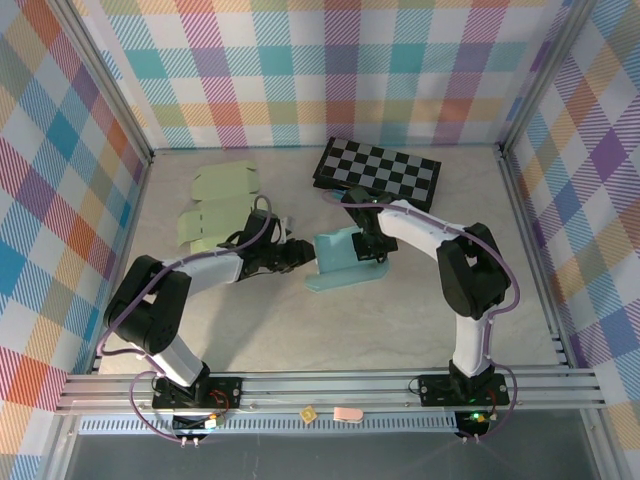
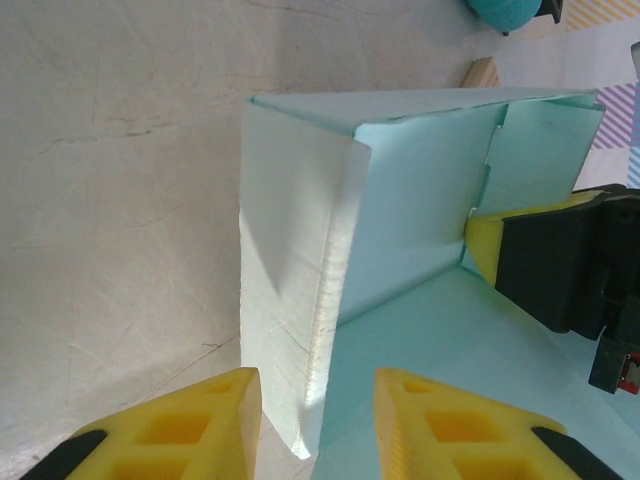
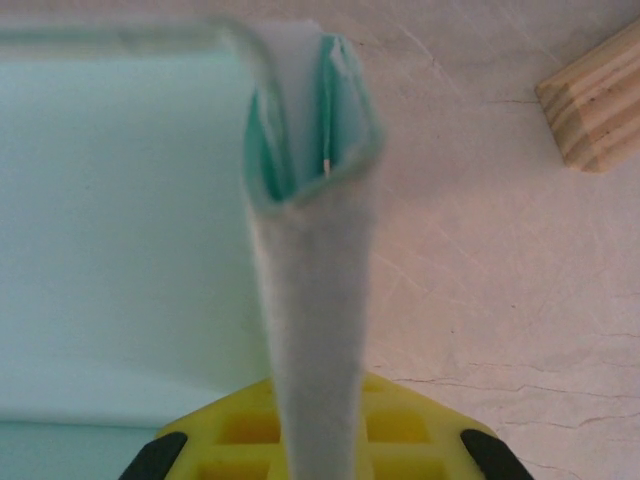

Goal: Fold the paper box

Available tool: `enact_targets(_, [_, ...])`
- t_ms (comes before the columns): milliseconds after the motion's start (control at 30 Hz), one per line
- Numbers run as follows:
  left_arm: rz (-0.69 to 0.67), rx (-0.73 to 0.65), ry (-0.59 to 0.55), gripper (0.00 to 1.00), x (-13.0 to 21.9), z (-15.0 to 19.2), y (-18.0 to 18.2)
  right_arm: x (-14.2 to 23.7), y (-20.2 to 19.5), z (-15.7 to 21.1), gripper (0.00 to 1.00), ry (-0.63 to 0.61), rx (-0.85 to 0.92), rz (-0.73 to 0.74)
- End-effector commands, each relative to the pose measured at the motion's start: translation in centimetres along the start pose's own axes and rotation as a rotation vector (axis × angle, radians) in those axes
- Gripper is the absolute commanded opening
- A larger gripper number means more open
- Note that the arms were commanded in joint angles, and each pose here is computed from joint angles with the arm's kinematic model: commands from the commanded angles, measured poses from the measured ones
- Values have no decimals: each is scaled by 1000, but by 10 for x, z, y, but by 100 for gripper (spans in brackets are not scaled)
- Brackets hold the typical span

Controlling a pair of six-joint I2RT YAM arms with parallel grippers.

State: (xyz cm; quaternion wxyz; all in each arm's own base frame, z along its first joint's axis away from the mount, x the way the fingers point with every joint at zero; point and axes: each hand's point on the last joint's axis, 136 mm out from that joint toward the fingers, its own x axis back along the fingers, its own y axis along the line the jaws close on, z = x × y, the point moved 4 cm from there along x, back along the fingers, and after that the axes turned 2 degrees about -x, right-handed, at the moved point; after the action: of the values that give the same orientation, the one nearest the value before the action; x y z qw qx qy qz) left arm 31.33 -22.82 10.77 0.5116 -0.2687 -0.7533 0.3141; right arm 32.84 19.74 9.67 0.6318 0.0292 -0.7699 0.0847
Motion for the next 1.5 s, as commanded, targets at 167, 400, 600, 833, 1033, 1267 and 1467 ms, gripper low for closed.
enact_targets(167, [72, 14, -9, 28, -10, -4, -1, -9, 3, 5, 0, 45, 9, -35])
enact_targets(400, [69, 24, -1, 21, -15, 0, 5, -9, 4, 3, 0, 43, 9, -41])
enact_targets(600, [54, 3, 19, 16, -23, 2, 1, -10, 5, 2, 0, 50, 13, -44])
enact_targets(833, [-43, -40, 54, 16, -32, 9, 3, -9, 5, 1, 0, 46, 25, -40])
enact_targets(1033, [-188, -94, 72, 2, -30, 13, 7, -9, 3, 0, 0, 39, 24, -25])
enact_targets(1267, [-352, -167, 91, 0, -25, 19, 3, -8, 2, -3, 0, 24, 22, -25])
enact_targets(1467, [-351, -185, 86, 0, -26, 21, -9, -4, 1, -3, 0, 8, 18, -21])
